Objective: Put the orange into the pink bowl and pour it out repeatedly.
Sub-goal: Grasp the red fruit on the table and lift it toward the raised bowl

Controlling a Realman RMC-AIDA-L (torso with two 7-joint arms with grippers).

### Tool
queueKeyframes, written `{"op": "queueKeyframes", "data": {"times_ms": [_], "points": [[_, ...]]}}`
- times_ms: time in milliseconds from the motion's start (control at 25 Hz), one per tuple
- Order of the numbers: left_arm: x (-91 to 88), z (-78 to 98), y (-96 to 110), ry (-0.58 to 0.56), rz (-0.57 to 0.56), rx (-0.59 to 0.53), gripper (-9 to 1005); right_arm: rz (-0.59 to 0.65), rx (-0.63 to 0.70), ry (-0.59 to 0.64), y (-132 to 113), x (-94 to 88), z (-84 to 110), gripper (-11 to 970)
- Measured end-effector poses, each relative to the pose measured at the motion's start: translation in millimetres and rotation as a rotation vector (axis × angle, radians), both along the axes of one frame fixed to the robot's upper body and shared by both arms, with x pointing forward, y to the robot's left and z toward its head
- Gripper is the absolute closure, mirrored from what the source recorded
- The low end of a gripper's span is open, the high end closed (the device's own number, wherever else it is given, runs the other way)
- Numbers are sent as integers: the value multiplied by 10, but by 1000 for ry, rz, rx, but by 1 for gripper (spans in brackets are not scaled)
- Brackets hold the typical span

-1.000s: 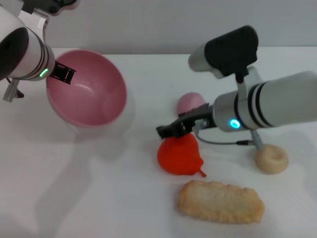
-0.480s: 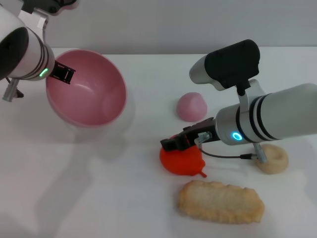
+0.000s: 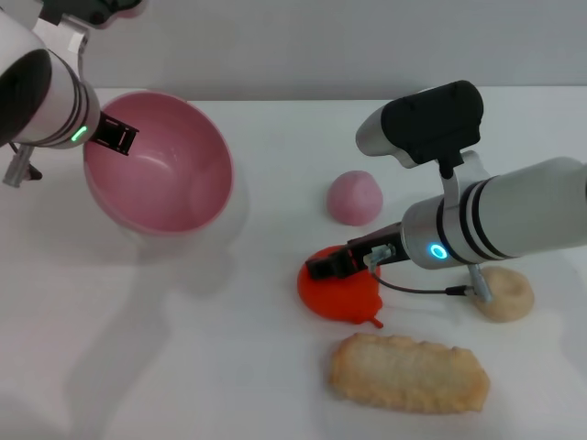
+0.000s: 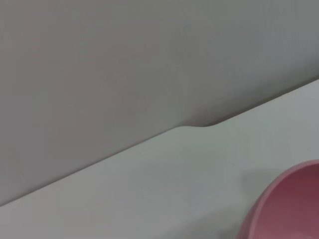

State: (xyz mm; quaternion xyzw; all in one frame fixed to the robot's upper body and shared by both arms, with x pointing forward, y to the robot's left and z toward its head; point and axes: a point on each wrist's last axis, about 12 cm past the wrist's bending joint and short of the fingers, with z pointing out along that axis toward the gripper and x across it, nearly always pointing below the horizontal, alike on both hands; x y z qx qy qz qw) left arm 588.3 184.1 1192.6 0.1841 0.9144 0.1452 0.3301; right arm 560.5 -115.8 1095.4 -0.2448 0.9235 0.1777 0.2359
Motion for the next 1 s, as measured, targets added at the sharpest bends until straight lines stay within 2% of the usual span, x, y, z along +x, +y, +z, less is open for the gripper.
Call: {"op": "queueKeyframes", "data": {"times_ms": [80,240,520,920,1000], "points": [[-1,6,0,-2,-1,0,953,6,-10,-1,2,1,-17,251],[2,13,6,-1,-7,5,954,54,-24,-32,20,-28,-21,318],[2,16,4,-2,-10,6,954,58,-14,-50,35,-14,26,435],[8,14,8,-2,-10,8,954,58,-7,-63,40,1,60,808],[9,14,8,-3,-10,7,953,59,-7,-64,41,1,62,821]]}}
